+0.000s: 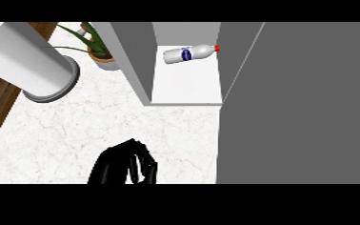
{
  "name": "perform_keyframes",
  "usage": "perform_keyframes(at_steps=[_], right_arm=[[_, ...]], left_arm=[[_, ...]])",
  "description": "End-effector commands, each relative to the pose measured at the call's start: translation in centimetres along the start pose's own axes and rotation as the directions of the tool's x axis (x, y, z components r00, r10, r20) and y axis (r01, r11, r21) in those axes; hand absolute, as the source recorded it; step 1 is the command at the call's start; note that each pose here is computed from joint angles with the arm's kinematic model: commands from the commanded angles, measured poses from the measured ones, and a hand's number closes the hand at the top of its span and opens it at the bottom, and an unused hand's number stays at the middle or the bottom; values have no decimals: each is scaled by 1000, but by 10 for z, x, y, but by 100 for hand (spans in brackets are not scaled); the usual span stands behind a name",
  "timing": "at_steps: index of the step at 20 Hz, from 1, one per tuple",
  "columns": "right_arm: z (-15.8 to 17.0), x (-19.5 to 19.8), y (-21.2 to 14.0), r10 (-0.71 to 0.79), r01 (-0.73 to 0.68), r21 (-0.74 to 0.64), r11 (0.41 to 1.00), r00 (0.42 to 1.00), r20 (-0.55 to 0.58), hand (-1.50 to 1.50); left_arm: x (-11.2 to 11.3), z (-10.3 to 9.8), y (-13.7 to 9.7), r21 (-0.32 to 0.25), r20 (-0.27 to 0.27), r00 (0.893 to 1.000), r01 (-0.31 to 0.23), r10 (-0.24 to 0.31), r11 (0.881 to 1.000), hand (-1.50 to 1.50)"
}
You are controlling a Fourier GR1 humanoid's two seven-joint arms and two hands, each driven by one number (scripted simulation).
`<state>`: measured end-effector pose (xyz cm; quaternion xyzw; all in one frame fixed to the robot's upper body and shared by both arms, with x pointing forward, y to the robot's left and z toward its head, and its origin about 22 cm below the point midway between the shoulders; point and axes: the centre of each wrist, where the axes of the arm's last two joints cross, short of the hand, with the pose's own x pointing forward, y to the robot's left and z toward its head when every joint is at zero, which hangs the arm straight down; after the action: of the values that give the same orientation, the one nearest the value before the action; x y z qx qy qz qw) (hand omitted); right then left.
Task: Pick up the bottled water, place it into the cabinet and close the cabinet
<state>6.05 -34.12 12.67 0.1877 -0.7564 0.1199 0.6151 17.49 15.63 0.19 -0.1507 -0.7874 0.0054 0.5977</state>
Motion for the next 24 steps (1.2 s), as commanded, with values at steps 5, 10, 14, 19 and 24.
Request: perform_keyframes(at_steps=[5,10,14,19,24], right_arm=[[-16,41,50,91,-91,283,955,996,12,150],[-22,42,59,88,-108,281,954,993,81,150],[-27,39,62,79,-97,355,930,995,64,150],[-35,40,66,72,-88,435,896,996,53,150],[-48,37,69,71,-101,489,867,994,81,150]], left_arm=[[32,4,57,24,22,999,47,-47,999,150],[52,23,87,29,33,999,21,-22,999,-150],[75,21,104,52,69,997,29,-33,998,-150],[94,34,123,77,68,995,67,-73,995,-150],[109,39,140,75,58,995,71,-75,995,-150]])
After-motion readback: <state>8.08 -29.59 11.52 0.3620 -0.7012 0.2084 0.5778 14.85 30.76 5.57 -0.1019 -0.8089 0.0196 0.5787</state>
